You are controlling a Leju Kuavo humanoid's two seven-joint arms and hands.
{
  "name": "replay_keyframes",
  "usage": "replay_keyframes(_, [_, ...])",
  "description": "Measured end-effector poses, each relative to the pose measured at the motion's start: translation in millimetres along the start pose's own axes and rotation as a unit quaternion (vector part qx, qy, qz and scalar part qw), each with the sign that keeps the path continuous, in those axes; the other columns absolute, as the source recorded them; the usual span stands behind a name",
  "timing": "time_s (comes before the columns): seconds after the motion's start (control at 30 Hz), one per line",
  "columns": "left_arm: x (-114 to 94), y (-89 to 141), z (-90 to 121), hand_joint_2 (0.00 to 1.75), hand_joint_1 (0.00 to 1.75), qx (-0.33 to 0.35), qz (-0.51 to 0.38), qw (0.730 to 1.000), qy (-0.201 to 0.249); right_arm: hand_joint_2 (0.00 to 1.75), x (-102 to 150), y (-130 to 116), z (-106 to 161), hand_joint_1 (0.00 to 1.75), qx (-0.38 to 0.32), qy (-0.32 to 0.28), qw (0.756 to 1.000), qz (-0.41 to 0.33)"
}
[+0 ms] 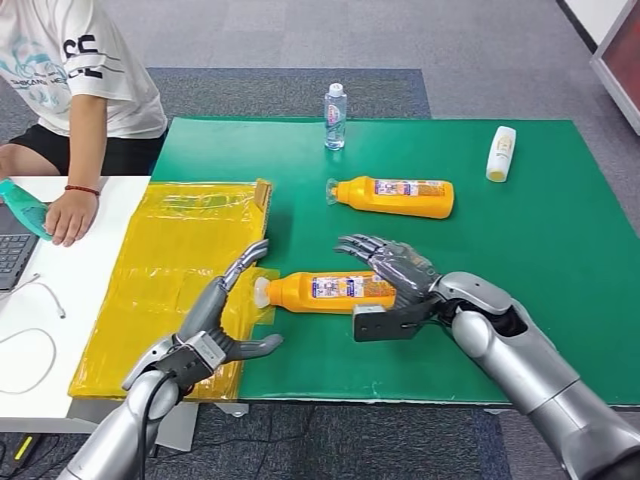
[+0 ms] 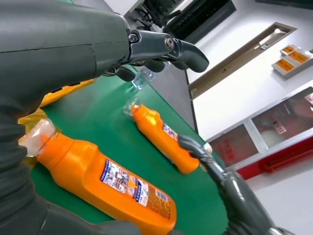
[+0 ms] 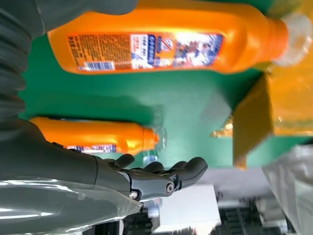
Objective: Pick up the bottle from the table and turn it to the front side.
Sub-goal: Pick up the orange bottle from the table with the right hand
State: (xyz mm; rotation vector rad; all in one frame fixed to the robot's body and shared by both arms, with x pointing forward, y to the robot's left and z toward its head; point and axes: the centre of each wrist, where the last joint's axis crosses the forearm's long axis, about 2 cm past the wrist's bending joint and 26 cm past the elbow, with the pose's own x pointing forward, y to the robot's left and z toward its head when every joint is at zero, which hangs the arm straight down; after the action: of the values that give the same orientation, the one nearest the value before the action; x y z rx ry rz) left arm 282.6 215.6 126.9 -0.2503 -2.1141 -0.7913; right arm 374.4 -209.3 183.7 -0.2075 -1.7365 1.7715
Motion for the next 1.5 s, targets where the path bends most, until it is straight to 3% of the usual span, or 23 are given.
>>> replay_keyframes(0.33, [-4.4,-2.5,-6.8,1.75,0.0,-0.007,0.01,1.0,-0.004,1.75,-13.8,28.3,-20.4,0.0,0.109,0.041,0.993,-0.01])
replay_keyframes(0.53, [-7.0,-4.1,-9.6,1.75,0.0,-0.011,0.013,1.0,-0.002,1.75,-20.4,47.3,-23.1,0.0,0.126,0.066,0.99,-0.02])
replay_keyframes(1.03, [-11.7,-10.1,-3.4,1.75,0.0,-0.015,0.019,1.0,0.011,1.75,-41.8,31.1,-10.6,0.0,0.099,0.117,0.988,-0.027])
replay_keyframes(1.5, [-12.5,-12.3,-1.9,1.75,0.0,-0.017,0.022,0.999,0.015,1.75,-37.7,31.9,-13.3,0.0,0.127,0.126,0.984,-0.013])
